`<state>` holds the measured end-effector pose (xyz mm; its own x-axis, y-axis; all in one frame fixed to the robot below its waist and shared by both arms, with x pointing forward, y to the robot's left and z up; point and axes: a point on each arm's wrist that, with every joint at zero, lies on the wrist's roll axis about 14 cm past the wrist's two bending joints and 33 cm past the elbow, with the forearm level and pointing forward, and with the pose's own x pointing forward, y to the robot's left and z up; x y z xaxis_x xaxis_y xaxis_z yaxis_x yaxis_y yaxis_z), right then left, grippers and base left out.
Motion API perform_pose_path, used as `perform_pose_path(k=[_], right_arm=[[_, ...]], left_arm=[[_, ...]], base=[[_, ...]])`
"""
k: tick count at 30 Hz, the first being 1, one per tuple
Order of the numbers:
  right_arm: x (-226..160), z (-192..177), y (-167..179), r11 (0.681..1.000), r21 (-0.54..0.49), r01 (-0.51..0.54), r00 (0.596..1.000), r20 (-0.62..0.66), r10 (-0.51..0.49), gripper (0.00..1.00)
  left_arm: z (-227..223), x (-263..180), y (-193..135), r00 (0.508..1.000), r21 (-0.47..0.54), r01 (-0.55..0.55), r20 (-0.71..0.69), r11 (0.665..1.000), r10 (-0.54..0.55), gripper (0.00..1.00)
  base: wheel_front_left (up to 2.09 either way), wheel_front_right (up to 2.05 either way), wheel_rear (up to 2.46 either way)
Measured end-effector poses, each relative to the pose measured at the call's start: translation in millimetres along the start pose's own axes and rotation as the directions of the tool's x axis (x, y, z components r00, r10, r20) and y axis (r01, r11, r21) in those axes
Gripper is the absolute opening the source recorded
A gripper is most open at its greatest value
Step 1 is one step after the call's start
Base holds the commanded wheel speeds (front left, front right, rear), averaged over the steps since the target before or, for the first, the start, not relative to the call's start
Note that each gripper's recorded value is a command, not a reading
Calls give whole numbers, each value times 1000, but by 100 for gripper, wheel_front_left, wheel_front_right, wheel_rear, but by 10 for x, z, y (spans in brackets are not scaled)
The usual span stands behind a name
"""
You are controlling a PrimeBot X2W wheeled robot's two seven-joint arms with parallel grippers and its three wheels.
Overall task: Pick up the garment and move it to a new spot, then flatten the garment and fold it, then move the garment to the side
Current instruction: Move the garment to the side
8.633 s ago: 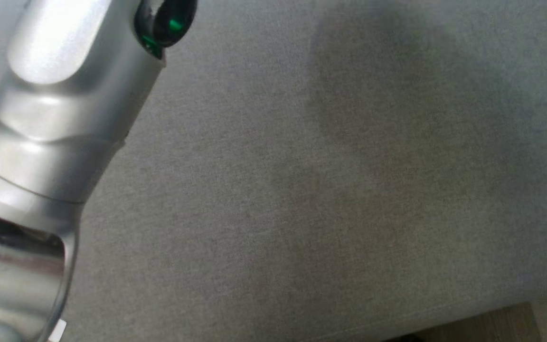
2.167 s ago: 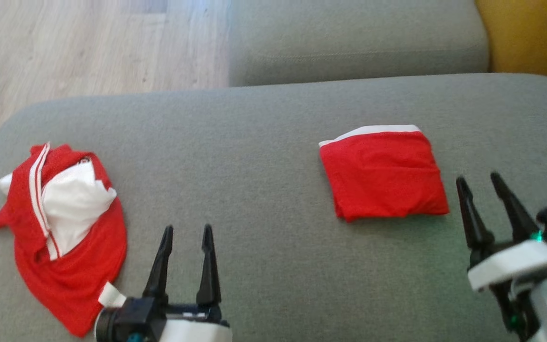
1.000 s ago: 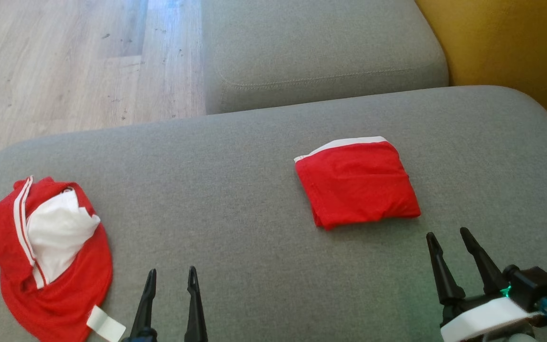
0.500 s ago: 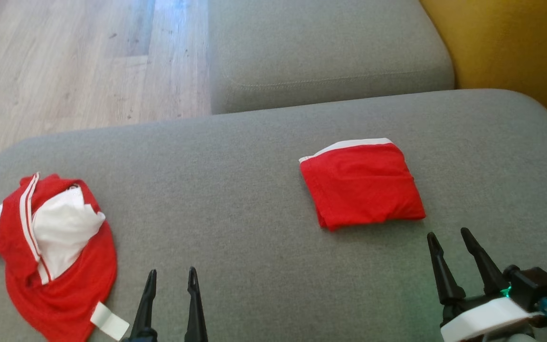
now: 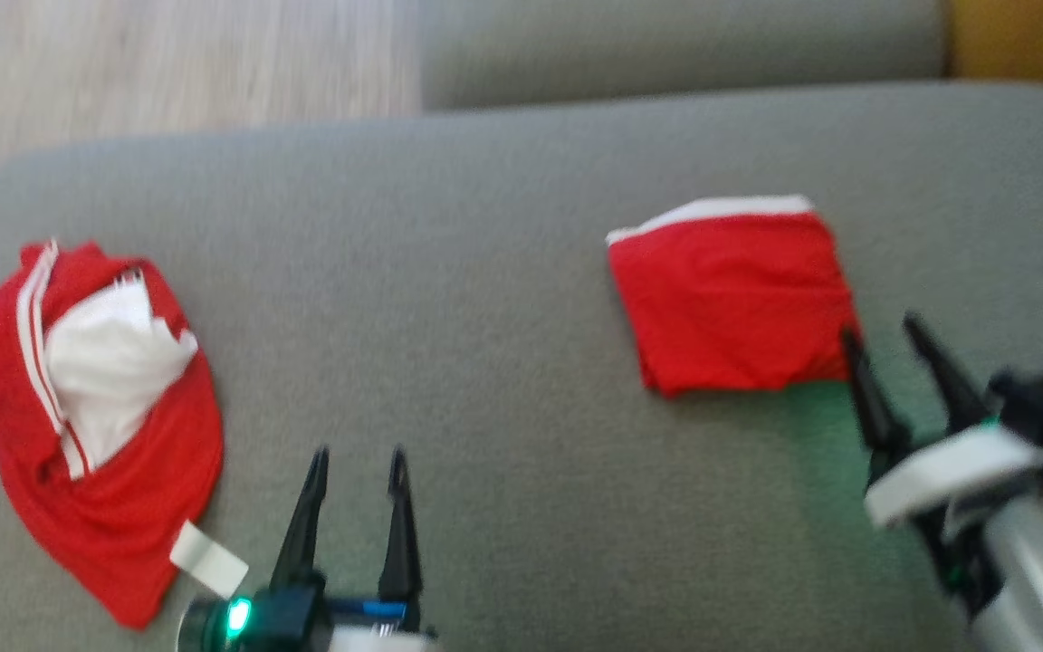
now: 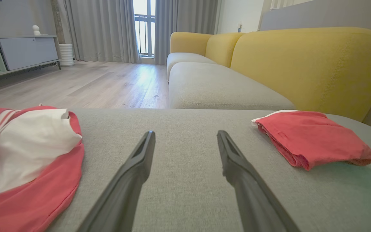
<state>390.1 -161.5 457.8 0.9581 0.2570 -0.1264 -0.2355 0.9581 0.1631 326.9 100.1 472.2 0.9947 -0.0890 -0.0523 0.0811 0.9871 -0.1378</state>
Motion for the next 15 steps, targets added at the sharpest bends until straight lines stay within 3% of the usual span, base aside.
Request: perform_pose_path(k=[6, 15], right_arm=[[584, -88, -280, 999, 41, 8, 985, -172, -1, 100], [911, -480, -518, 986, 155, 59, 901, -434, 14, 100]], left_arm=[[-13, 363, -22, 1000, -1, 18, -3, 1000, -18, 100], [-94, 586, -1, 1000, 4, 15, -21, 1000, -15, 100]], base=[[0, 0, 0], [0, 0, 0]])
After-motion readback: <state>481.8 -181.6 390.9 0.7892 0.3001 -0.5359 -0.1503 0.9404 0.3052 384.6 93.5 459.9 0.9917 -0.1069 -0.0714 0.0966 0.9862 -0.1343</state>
